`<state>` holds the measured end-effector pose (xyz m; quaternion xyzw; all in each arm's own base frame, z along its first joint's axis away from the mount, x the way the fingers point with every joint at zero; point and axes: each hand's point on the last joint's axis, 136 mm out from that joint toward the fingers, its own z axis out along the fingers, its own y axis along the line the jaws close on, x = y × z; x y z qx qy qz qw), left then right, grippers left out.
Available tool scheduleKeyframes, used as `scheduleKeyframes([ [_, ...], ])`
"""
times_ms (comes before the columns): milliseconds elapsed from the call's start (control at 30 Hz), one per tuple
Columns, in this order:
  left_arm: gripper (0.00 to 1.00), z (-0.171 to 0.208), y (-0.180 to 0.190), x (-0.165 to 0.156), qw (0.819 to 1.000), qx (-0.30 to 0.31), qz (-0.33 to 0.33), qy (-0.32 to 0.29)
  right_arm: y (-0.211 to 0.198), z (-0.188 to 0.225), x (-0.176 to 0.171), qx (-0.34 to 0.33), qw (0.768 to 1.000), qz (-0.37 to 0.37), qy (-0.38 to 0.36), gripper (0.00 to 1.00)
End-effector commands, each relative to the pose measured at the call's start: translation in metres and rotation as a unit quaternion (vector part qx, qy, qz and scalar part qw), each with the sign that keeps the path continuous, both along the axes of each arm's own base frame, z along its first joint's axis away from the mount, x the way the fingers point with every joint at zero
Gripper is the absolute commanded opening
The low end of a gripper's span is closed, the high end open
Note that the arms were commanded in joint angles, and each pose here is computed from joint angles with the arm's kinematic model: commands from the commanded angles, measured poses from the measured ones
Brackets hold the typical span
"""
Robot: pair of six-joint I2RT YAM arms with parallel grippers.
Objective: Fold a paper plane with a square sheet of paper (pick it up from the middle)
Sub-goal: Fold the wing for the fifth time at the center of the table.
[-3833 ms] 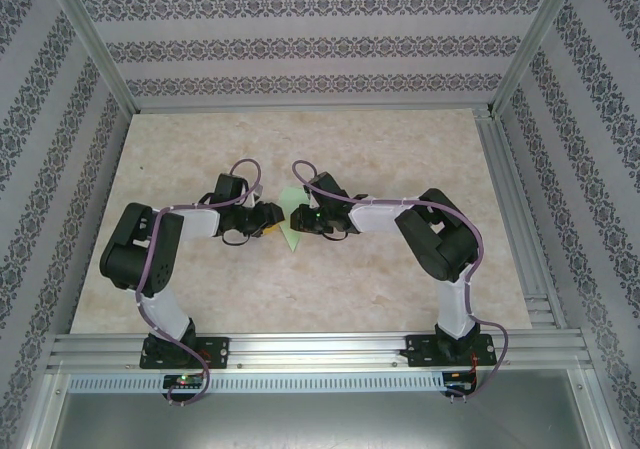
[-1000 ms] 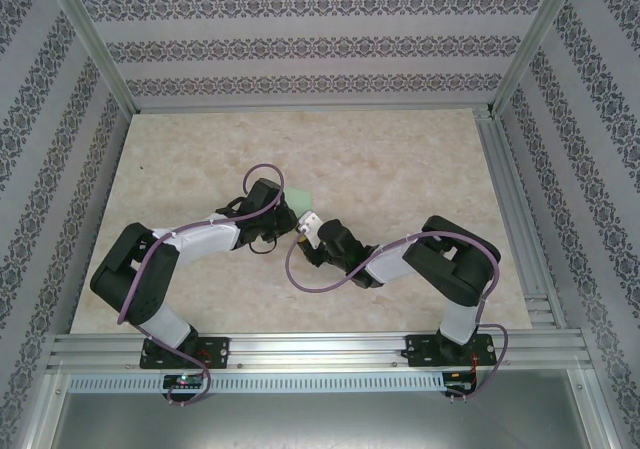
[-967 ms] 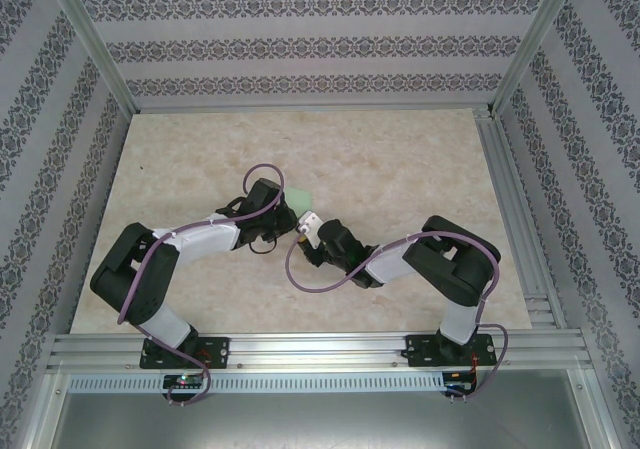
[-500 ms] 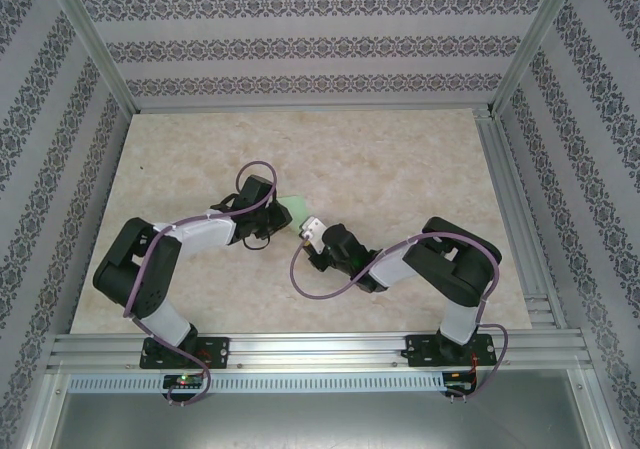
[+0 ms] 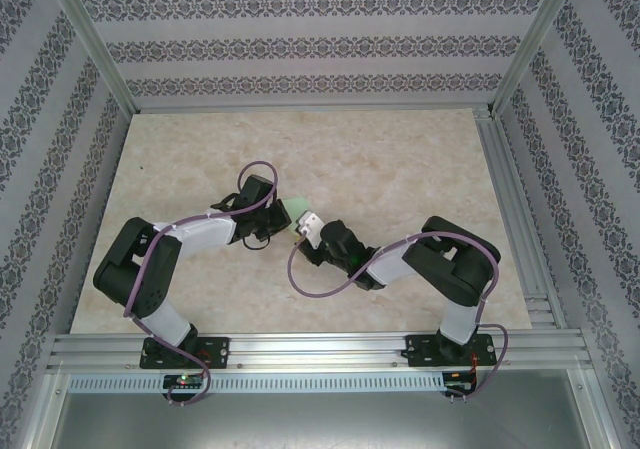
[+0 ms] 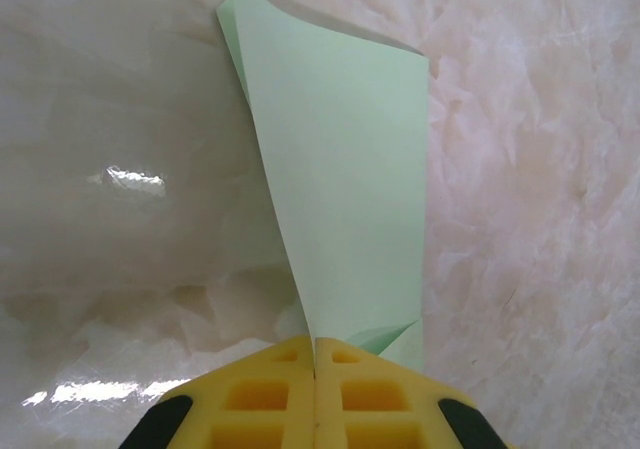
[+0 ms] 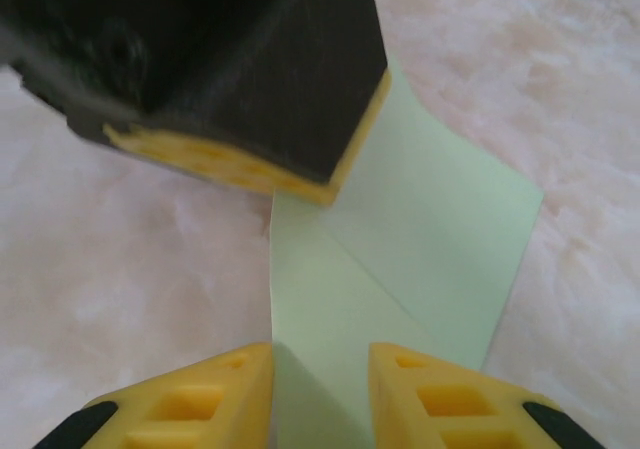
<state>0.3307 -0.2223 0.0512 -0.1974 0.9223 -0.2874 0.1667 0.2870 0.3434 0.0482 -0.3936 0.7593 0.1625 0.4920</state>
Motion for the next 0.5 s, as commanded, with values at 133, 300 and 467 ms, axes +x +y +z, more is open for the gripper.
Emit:
scheduleKeyframes([
  [133, 0.06, 0.0170, -0.0030, 0.0029, 1.000, -0.010, -0.010, -0.009, 0.0148, 0.0051, 0.0141, 0.011, 1.000, 0.001, -0.026, 0.31],
  [300, 0.06, 0.0193, -0.0032, 0.0027, 1.000, -0.012, -0.010, -0.011, 0.0173, 0.0015, 0.0151, 0.011, 1.000, 0.002, -0.025, 0.30],
  [467, 0.07, 0.0195, -0.0028, 0.0032, 1.000, -0.011, -0.009, -0.012, 0.0183, 0.0016, 0.0130, 0.019, 1.000, 0.005, -0.017, 0.23],
])
